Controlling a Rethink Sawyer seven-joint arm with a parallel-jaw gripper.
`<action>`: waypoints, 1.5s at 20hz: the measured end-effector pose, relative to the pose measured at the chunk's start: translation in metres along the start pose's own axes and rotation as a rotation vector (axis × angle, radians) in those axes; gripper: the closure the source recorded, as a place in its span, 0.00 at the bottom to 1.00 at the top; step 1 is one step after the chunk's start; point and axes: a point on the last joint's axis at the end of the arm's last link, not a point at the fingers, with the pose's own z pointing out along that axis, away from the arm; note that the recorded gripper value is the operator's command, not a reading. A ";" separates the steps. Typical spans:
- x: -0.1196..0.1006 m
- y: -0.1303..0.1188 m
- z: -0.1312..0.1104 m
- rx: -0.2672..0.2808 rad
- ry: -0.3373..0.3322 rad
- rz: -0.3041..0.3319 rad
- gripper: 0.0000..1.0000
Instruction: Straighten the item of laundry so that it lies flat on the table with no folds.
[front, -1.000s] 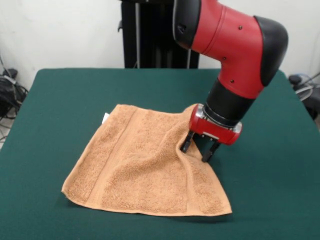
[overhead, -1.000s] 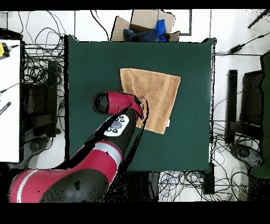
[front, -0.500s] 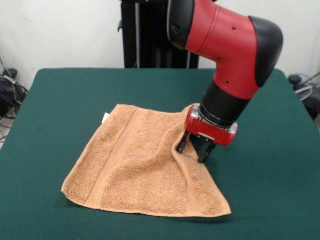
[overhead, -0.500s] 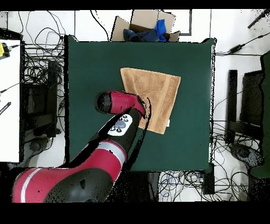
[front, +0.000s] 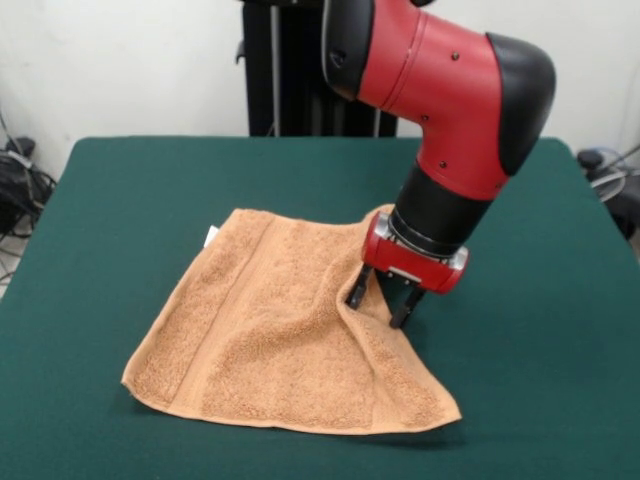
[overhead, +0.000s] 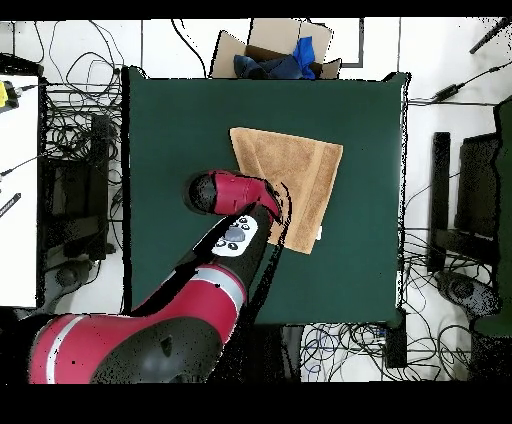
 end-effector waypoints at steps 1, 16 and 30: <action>0.000 0.000 0.000 0.000 0.000 0.000 0.00; 0.000 0.000 0.000 -0.001 0.000 0.000 0.00; -0.005 0.019 -0.017 -0.061 -0.007 0.013 0.00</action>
